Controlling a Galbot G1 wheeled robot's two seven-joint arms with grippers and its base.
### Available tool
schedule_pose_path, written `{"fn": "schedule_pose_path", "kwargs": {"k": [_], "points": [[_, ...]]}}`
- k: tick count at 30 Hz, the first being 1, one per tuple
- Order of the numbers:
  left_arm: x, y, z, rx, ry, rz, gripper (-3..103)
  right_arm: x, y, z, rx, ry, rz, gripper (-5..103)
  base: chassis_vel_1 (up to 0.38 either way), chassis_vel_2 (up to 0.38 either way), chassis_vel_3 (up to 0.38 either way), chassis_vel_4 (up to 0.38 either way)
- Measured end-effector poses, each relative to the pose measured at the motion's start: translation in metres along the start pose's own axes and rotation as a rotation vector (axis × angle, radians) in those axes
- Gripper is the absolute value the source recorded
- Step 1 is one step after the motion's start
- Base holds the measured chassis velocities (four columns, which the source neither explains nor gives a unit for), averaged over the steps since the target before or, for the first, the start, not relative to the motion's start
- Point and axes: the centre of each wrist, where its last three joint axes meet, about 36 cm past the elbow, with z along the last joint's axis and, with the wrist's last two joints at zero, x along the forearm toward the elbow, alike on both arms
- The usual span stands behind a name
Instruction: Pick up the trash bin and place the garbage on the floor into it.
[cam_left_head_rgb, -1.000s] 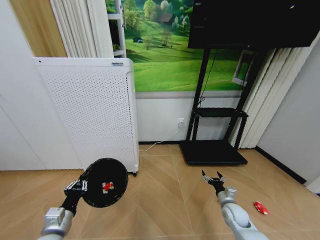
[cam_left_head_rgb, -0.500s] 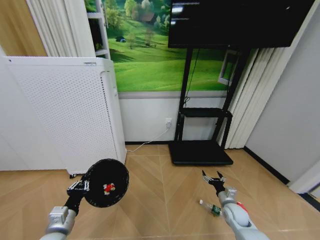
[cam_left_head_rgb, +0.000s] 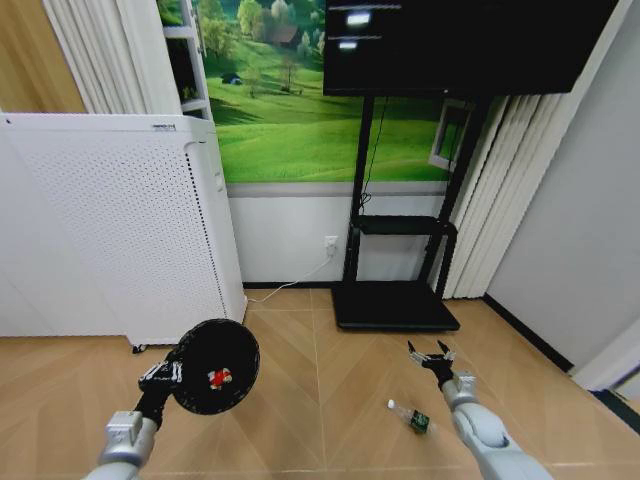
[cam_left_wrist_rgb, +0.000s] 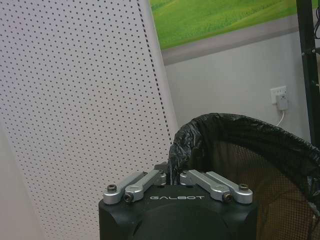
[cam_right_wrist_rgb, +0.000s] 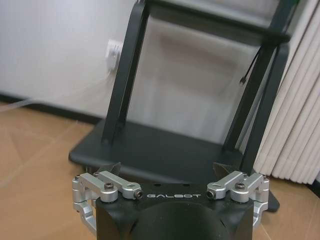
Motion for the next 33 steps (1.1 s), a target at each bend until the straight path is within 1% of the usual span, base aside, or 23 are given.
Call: {"fn": "schedule_pose_path", "kwargs": {"k": [1, 2, 5, 6, 7, 9, 11, 12, 15, 16, 19, 20, 22, 28, 30, 33], "points": [[-0.003, -0.001, 0.004, 0.001, 0.007, 0.003, 7, 0.002, -0.003, 0.006, 0.038, 0.041, -0.022, 100, 0.0, 0.0, 0.0, 0.0], [-0.003, -0.001, 0.004, 0.001, 0.007, 0.003, 7, 0.002, -0.003, 0.006, 0.038, 0.041, -0.022, 100, 0.0, 0.0, 0.0, 0.0], [-0.009, -0.003, 0.01, 0.002, 0.016, 0.01, 7, 0.006, -0.007, 0.023, 0.114, 0.118, -0.072, 100, 0.0, 0.0, 0.0, 0.0], [-0.009, -0.003, 0.01, 0.002, 0.016, 0.01, 7, 0.006, -0.007, 0.023, 0.114, 0.118, -0.072, 100, 0.0, 0.0, 0.0, 0.0], [-0.012, -0.004, 0.012, 0.004, 0.017, 0.012, 7, 0.007, -0.009, 0.028, 0.135, 0.142, -0.087, 100, 0.0, 0.0, 0.0, 0.0], [-0.013, -0.004, 0.013, 0.006, 0.017, 0.014, 7, 0.008, -0.01, 0.031, 0.147, 0.158, -0.096, 100, 0.0, 0.0, 0.0, 0.0], [-0.018, -0.006, 0.016, 0.011, 0.018, 0.02, 7, 0.011, -0.012, 0.041, 0.179, 0.196, -0.129, 100, 0.0, 0.0, 0.0, 0.0], [-0.018, -0.006, 0.016, 0.011, 0.018, 0.02, 7, 0.011, -0.012, 0.041, 0.179, 0.196, -0.129, 100, 0.0, 0.0, 0.0, 0.0], [-0.024, -0.009, 0.021, 0.018, 0.023, 0.028, 7, 0.019, -0.011, 0.057, 0.227, 0.244, -0.206, 100, 0.0, 0.0, 0.0, 0.0], [-0.024, -0.009, 0.021, 0.018, 0.023, 0.028, 7, 0.019, -0.011, 0.057, 0.227, 0.244, -0.206, 100, 0.0, 0.0, 0.0, 0.0], [-0.029, -0.011, 0.026, 0.024, 0.03, 0.033, 7, 0.023, -0.012, 0.071, 0.265, 0.279, -0.269, 100, 0.0, 0.0, 0.0, 0.0], [-0.029, -0.011, 0.026, 0.024, 0.03, 0.033, 7, 0.023, -0.012, 0.071, 0.265, 0.279, -0.269, 100, 0.0, 0.0, 0.0, 0.0], [-0.031, -0.012, 0.028, 0.026, 0.033, 0.036, 7, 0.021, -0.012, 0.082, 0.281, 0.298, -0.301, 100, 0.0, 0.0, 0.0, 0.0], [-0.033, -0.013, 0.031, 0.024, 0.038, 0.045, 7, 0.005, 0.0, 0.106, 0.296, 0.336, -0.33, 100, 0.0, 0.0, 0.0, 0.0], [-0.034, -0.013, 0.031, 0.023, 0.038, 0.048, 7, -0.003, 0.005, 0.119, 0.322, 0.359, -0.346, 100, 0.0, 0.0, 0.0, 0.0], [-0.035, -0.013, 0.03, 0.022, 0.038, 0.051, 7, -0.009, 0.007, 0.124, 0.339, 0.37, -0.357, 100, 0.0, 0.0, 0.0, 0.0]]}}
